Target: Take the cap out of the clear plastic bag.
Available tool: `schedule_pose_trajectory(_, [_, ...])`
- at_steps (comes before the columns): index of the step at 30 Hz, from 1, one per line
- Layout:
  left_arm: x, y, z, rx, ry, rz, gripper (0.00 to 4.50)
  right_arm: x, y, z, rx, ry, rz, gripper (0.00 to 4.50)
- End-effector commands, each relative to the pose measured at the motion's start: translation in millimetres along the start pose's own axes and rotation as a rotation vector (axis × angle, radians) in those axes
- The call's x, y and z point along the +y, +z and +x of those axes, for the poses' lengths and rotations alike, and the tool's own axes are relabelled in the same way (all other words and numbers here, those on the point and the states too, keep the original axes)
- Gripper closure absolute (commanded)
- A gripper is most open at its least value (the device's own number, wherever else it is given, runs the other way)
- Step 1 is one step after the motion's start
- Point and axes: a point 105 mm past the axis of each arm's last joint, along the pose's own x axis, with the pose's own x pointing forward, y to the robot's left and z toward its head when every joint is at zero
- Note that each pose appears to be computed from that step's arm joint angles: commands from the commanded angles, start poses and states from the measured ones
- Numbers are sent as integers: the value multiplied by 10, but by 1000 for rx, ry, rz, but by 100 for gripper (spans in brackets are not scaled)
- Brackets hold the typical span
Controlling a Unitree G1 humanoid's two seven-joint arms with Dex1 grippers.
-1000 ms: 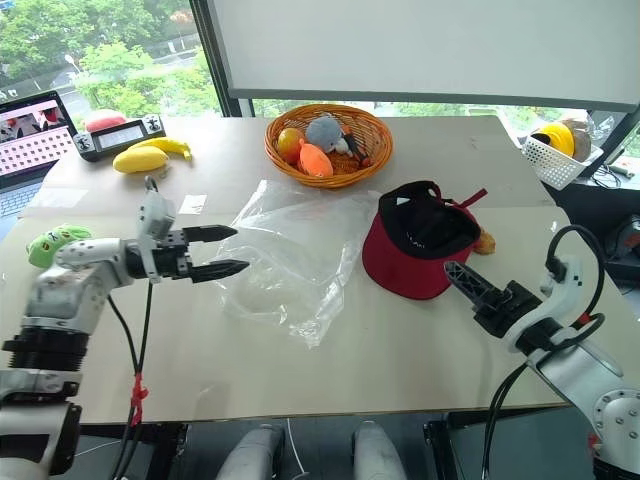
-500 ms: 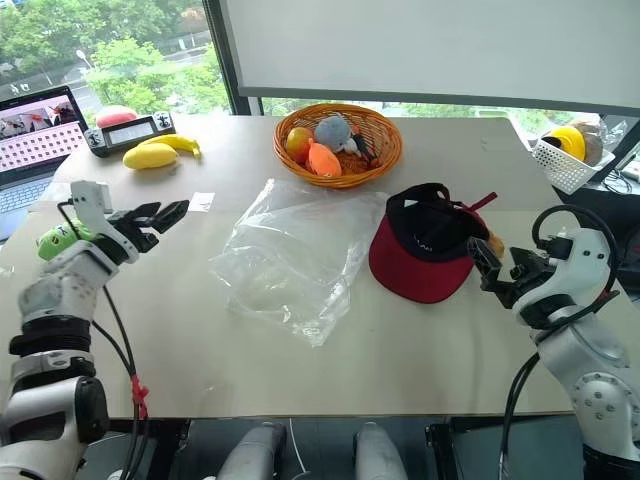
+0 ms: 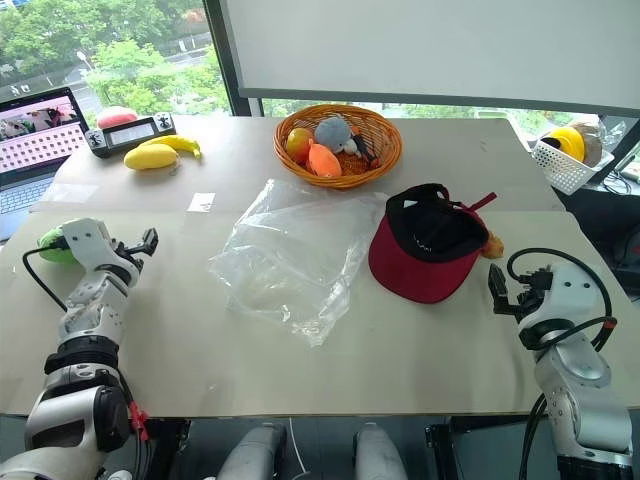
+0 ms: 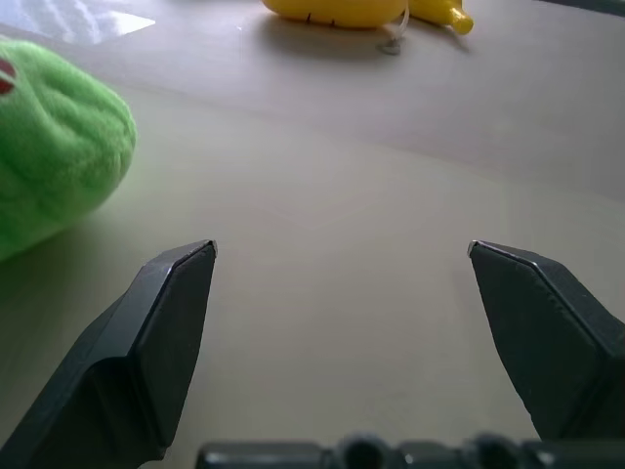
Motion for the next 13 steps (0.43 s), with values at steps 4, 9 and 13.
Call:
schedule_pose_trajectory(4, [-128,67,-38,-66,-59,36,4,1,92,17,-68,-9,-39,0])
schedule_pose_trajectory(9, [-194,68,-52,-75,-98,52,4,-27,63,3,-64,-22,-42,0])
schedule_pose_trajectory(13, [-235,78,-53,-81,-119,66,4,-32,52,0,-63,-24,-48,0])
